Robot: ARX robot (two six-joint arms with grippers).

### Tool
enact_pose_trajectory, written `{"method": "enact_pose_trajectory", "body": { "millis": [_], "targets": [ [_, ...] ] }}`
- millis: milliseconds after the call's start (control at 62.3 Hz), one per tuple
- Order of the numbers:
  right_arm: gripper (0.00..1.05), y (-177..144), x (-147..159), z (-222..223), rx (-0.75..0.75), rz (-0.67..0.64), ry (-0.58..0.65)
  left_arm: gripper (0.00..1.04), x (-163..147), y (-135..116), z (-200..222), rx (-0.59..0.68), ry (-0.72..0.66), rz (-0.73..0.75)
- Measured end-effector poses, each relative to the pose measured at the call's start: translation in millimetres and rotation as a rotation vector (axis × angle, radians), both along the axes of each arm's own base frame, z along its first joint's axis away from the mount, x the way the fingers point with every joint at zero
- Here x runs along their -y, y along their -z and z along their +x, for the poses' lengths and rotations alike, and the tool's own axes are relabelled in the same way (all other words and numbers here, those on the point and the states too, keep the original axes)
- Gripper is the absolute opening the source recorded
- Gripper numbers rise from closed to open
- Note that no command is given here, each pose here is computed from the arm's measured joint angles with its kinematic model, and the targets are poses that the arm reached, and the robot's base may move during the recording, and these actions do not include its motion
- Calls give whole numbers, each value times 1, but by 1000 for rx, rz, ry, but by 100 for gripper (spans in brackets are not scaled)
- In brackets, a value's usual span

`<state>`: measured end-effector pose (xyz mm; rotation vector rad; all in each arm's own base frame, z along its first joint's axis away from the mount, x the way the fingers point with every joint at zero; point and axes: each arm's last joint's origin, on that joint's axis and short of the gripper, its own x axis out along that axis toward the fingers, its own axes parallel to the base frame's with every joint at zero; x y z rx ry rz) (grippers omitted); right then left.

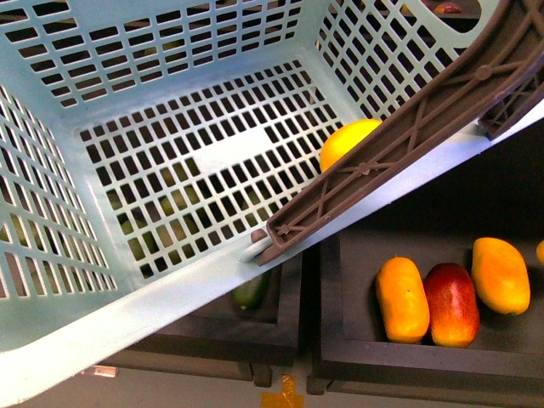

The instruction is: Pick lemon and mango into basket

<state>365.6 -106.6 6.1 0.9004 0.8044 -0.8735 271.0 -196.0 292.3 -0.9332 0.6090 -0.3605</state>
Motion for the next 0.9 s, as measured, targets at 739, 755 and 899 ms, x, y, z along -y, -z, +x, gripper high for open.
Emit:
{"method": "enact_pose_trajectory", "body": {
  "millis": [739, 755, 899],
  "targets": [
    [60, -261, -76, -95, 743, -221, -730, 5, 0, 0, 0, -1, 3, -1],
    [60, -263, -78, -97, 751, -223, -736, 5, 0, 0, 0, -1, 3, -1],
    [60, -279, -105, -104, 807, -233, -788, 5, 0, 0, 0, 1, -2, 1]
  ]
}}
